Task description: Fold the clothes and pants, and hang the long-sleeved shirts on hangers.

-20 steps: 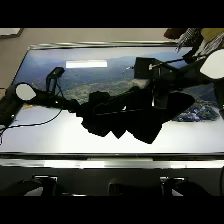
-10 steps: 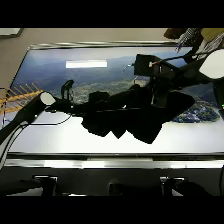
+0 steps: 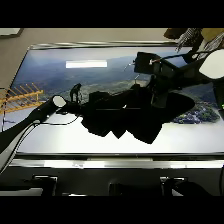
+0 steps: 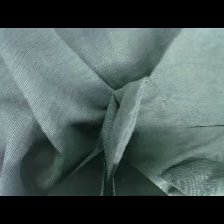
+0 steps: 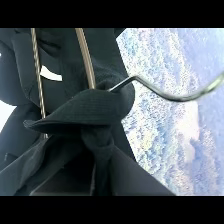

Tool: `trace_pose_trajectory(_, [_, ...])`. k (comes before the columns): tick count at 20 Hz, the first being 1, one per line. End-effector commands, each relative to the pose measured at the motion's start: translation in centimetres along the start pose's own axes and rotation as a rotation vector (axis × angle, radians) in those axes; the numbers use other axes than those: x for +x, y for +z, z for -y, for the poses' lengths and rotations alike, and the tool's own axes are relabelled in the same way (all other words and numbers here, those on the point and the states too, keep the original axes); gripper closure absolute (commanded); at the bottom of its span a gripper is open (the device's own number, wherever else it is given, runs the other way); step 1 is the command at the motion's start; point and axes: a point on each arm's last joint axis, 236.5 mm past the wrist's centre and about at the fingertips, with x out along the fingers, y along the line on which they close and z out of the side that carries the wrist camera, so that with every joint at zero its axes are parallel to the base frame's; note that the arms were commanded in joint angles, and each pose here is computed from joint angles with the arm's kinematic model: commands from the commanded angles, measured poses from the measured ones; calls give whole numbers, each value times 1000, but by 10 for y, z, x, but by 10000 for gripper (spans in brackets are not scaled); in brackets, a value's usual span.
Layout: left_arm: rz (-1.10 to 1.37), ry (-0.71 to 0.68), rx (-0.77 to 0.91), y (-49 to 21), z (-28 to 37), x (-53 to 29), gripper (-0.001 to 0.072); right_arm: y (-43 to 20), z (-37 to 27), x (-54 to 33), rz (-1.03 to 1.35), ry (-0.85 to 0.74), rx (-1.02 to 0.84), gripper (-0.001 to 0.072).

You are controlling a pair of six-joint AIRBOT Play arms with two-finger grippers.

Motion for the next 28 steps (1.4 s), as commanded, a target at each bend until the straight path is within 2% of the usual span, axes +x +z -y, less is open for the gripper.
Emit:
trace_pose_trajectory(1, [88, -24, 20, 34, 13, -20, 690, -2, -4, 0, -9, 18, 48, 690])
trace_pose_trajectory(5, [249, -79, 117, 103, 57, -90, 691, -6, -13, 0, -27, 55, 56, 690])
trace_pose_trajectory(8, [262, -42, 238, 118, 80, -128, 692, -8, -2, 3, -30, 10, 114, 690])
trace_pose_trajectory(13, [335, 27, 293, 129, 95, -181, 692, -7, 19, 4, -22, -74, 120, 690])
trace_pose_trajectory(17, [248, 65, 303, 111, 84, -174, 692, -1, 19, -12, 1, -108, 137, 691])
trace_pose_trajectory(28, [248, 84, 310, 112, 80, -175, 691, 6, 25, -27, 37, -167, 187, 691])
